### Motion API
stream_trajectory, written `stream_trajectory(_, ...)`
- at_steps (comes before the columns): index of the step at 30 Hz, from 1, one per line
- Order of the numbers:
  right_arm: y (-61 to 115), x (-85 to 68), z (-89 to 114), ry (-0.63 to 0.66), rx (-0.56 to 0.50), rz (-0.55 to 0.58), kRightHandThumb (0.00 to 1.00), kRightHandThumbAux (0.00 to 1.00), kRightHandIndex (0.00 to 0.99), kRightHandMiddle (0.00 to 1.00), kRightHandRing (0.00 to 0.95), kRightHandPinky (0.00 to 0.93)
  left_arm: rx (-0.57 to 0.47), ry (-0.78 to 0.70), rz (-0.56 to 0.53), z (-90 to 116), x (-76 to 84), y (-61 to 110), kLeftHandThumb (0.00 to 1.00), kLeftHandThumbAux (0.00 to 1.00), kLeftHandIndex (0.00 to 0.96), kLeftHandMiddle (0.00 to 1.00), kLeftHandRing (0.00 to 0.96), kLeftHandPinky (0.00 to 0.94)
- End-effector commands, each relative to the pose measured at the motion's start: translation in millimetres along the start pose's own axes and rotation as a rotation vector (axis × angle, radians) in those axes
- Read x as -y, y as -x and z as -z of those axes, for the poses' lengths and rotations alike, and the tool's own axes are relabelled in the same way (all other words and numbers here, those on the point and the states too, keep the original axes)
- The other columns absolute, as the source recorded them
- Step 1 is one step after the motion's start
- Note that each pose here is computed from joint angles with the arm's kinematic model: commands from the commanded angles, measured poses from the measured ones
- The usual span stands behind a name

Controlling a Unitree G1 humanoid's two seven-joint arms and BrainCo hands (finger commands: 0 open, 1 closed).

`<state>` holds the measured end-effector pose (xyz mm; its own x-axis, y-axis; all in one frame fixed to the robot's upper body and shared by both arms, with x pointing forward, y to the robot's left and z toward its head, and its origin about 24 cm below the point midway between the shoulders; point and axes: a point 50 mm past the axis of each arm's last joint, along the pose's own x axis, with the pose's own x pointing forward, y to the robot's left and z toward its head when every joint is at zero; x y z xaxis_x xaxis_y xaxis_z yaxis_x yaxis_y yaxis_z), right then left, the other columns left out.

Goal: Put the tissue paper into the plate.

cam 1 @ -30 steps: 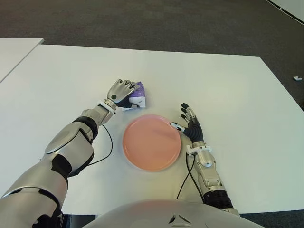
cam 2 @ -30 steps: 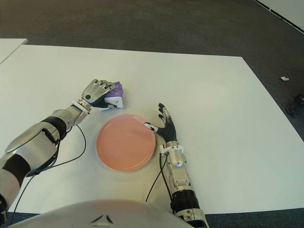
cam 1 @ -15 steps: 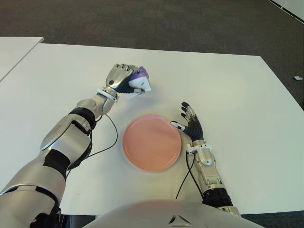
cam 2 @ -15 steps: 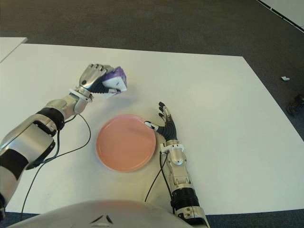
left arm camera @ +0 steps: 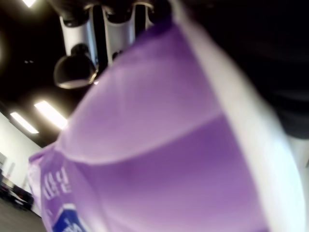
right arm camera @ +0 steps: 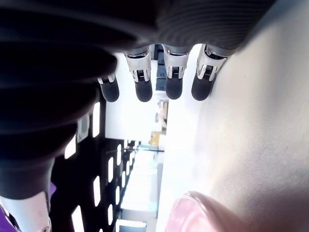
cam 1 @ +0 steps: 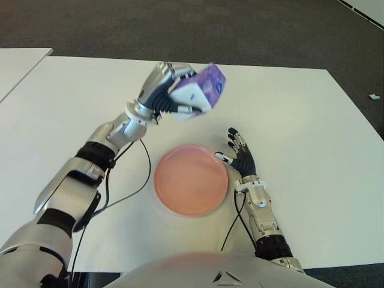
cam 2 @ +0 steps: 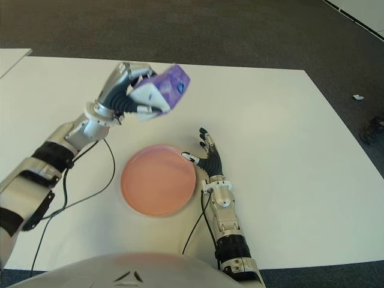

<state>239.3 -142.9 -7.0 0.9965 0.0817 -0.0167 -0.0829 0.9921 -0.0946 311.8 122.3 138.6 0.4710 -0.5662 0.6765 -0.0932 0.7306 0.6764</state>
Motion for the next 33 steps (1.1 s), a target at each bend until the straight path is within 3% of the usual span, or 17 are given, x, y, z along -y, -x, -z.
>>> stream_trajectory(1,17.2,1.1,32,-0.025,-0.176,0.013,0.000,0.697,0.000,0.000,0.000,0.000,0.019,0.051,0.083,-12,10.0,16.4,0.853,0.667,0.401,0.541,0.846,0.844)
stream_trajectory(6,14.9,1.0,32,-0.024,-0.176,0.017,0.000,0.690,0.000,0.000,0.000,0.000,0.071,0.086,0.254,-21,13.8,23.4,0.853,0.668,0.399,0.537,0.839,0.810)
stream_trajectory(11,13.9,1.3,33,-0.022,-0.173,0.020,0.000,0.683,0.000,0.000,0.000,0.000,0.103,0.044,0.347,-25,13.1,23.1,0.853,0.668,0.398,0.536,0.831,0.796)
stream_trajectory(19,12.9,1.3,33,-0.026,-0.168,0.028,0.000,0.683,0.000,0.000,0.000,0.000,0.137,0.025,0.409,-31,24.4,28.7,0.852,0.667,0.398,0.536,0.824,0.801)
stream_trajectory(25,13.7,1.6,34,-0.020,-0.168,0.037,0.000,0.680,0.000,0.000,0.000,0.000,0.146,0.036,0.479,-39,38.1,48.2,0.852,0.668,0.397,0.534,0.820,0.803)
stream_trajectory(33,14.6,0.8,34,-0.018,-0.161,0.038,0.000,0.684,0.000,0.000,0.000,0.000,0.177,0.011,0.529,-40,39.6,50.9,0.851,0.669,0.395,0.533,0.818,0.803)
